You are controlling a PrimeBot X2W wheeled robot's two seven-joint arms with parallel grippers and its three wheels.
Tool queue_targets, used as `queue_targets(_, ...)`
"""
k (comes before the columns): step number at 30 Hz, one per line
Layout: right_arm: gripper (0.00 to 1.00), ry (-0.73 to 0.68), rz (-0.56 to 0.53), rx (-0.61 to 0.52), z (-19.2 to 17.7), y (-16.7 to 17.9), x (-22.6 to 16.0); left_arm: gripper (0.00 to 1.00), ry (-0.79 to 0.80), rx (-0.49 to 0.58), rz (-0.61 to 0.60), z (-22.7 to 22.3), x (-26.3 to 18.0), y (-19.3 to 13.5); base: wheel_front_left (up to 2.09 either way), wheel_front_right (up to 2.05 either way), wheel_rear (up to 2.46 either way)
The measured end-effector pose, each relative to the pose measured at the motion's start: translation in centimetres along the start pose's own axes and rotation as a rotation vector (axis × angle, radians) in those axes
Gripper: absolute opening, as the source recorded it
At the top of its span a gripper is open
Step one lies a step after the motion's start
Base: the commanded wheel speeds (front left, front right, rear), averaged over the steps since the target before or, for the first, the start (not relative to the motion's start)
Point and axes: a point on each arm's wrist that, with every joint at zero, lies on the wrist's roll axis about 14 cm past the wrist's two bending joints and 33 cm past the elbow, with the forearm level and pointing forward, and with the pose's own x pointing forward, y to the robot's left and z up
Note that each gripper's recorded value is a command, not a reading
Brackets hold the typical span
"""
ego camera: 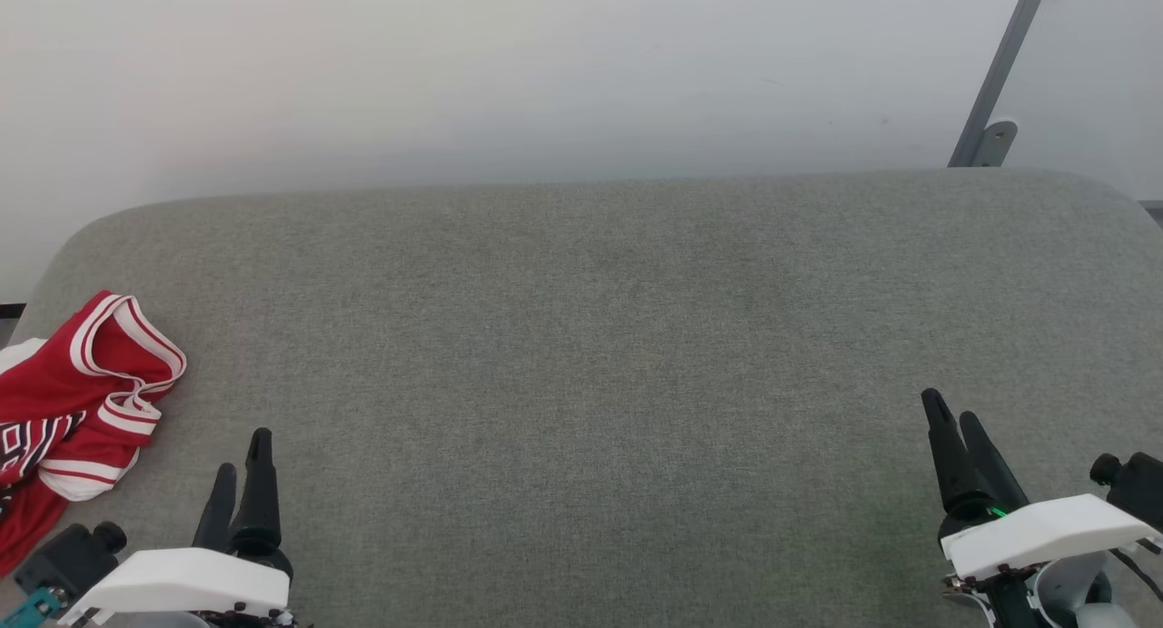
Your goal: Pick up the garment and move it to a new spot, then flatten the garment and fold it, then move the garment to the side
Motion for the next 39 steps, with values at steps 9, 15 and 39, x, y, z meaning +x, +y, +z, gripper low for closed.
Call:
queue_targets(9, 1.0, -0.012, 0.014, -0.109, 0.4, 0.2, 0.0, 1.0, -0.032, 0.094, -0.012, 0.6, -0.4, 0.2, 0.0, 0.0, 0.0)
queue_targets(15, 1.0, -0.023, 0.023, -0.177, 0.8, 0.3, -0.1, 1.0, -0.054, 0.16, -0.028, 0.9, -0.5, -0.1, 0.0, 0.0, 0.0)
queue_targets(39, 1.0, -0.051, 0.077, -0.41, 1.5, 1.4, -0.2, 1.0, -0.105, 0.373, -0.087, 1.6, -1.2, -1.0, 0.0, 0.0, 0.0)
